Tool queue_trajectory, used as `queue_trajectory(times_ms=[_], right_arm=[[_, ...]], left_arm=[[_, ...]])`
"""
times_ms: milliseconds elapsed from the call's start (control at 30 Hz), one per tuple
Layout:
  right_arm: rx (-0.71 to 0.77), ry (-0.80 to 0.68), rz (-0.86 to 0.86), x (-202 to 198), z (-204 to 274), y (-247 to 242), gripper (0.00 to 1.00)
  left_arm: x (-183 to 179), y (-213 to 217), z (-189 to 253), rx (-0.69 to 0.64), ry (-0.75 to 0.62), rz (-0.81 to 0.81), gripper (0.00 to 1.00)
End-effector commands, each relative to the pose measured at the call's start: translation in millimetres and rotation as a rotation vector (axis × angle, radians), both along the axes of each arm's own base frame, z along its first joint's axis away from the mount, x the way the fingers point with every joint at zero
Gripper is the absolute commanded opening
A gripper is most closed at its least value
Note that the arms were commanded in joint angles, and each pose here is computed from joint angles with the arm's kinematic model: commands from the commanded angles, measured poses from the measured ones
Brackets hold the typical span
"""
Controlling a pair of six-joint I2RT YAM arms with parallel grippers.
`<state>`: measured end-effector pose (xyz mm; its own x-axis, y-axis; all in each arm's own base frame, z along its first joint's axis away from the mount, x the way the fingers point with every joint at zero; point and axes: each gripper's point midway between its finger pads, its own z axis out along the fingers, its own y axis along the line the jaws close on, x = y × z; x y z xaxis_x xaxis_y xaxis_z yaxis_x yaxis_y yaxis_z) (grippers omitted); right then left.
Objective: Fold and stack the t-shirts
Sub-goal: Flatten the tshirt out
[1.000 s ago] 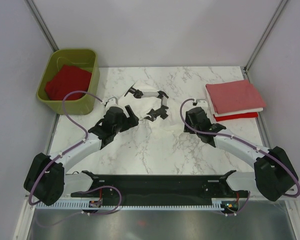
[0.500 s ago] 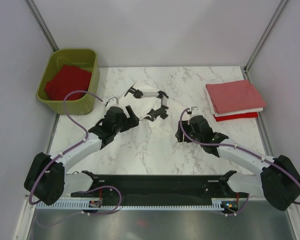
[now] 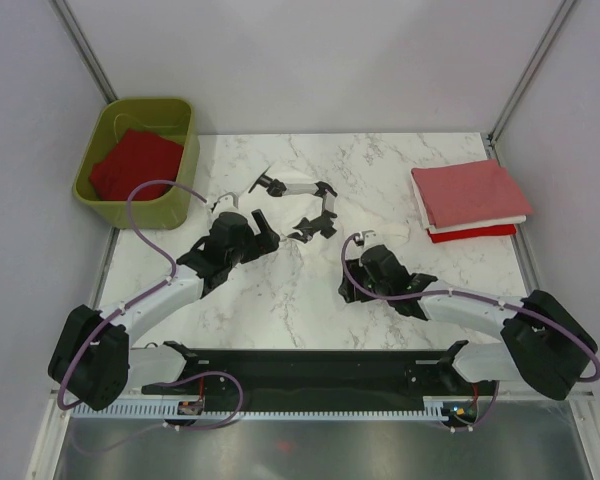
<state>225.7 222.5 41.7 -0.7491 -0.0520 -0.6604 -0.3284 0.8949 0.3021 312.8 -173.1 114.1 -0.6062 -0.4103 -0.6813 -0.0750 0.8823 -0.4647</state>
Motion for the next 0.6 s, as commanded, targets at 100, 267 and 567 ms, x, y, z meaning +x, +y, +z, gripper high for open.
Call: queue_trajectory(times_ms=[100,267,567], right_arm=[[0.024,-0.009,-0.040,21.6,0.2,18.0,0.61],[-0.025,-0.076,-0.117,42.0,10.2,9.8,0.61],[-0.126,-0.140,-0.153,65.6,19.1,3.7,0.53]], left_arm=[[11.9,-5.8,24.5,-0.008,-0.080,-0.023,1.00],[11.7,-6.1,24.5,-0.009,-0.080,-0.025,1.00],[11.2,-6.1,26.9,-0.013,-0.084,-0.026,1.00]])
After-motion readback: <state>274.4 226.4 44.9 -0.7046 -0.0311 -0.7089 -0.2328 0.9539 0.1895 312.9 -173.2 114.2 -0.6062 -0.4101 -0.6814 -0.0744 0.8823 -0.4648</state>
